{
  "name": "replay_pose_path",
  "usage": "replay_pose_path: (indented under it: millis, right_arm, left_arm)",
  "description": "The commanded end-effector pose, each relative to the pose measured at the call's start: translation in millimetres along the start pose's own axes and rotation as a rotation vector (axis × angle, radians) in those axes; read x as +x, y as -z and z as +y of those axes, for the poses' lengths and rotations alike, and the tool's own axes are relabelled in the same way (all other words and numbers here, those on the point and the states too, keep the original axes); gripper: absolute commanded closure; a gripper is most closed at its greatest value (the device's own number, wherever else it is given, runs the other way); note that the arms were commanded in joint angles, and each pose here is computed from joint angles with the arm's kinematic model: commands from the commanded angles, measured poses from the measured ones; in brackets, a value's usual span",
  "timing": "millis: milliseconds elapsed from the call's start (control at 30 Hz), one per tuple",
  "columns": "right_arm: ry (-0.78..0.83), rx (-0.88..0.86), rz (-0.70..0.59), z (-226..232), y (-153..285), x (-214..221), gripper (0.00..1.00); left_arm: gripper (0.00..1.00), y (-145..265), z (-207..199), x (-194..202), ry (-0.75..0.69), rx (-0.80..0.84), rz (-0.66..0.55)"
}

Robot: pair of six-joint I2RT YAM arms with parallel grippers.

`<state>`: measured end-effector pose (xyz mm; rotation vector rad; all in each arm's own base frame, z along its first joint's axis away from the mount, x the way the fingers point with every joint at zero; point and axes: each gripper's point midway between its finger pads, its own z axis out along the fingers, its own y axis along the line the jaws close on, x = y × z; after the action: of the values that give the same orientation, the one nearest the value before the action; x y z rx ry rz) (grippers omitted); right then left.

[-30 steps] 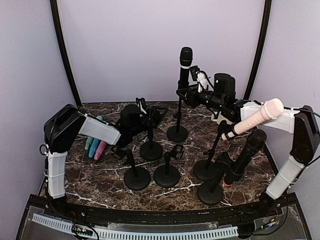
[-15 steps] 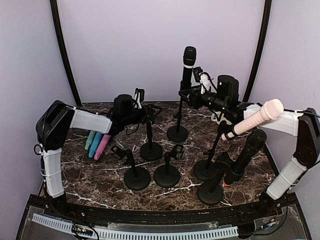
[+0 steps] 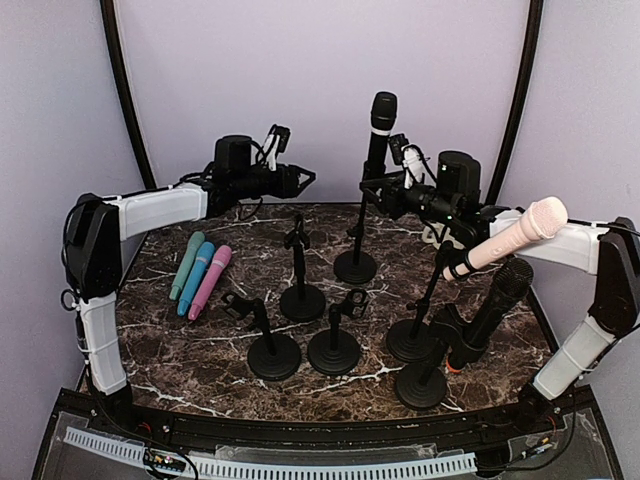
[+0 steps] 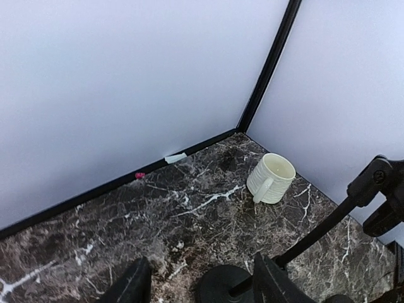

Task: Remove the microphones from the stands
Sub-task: Pick up the microphone stand with the microphone from the center of the board.

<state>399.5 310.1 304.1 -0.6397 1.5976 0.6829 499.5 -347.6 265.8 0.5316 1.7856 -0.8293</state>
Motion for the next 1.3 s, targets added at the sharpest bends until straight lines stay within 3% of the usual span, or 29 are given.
replay_pose_path:
  millis: [0, 167, 433, 600, 900, 1267]
  right_arm:
    - [0.035, 0.031, -0.154, -3.0, 17.8, -54.5, 0.81]
    - [0.028, 0.075, -0.162, -12.0, 23.1, -62.0, 0.82]
    - [0.026, 0.118, -0.195, -21.8, 37.4, -84.3, 0.83]
    - [0.024, 0.132, -0.226, -24.9, 46.3, -101.2, 0.84]
    - [0.001, 0.127, -0.289, -22.4, 56.7, -123.4, 0.86]
    - [-0.045, 0.102, -0.322, -20.1, 59.7, -90.2, 0.89]
  left_arm:
    - [0.43, 13.8, -40.8, -18.6, -0.237, 0.060, 0.061]
    - [0.44, 6.2, -93.1, 2.7, -0.436, 0.125, 0.131]
    - [0.43, 13.6, -136.9, -12.8, -0.523, 0.173, 0.056]
    - [0.45, 12.0, -159.3, 0.4, -0.610, 0.189, 0.062]
    - [0.48, 3.8, -168.9, 12.2, -0.587, 0.226, -0.014]
    - [0.45, -17.3, -178.5, 41.6, -0.528, 0.307, 0.009]
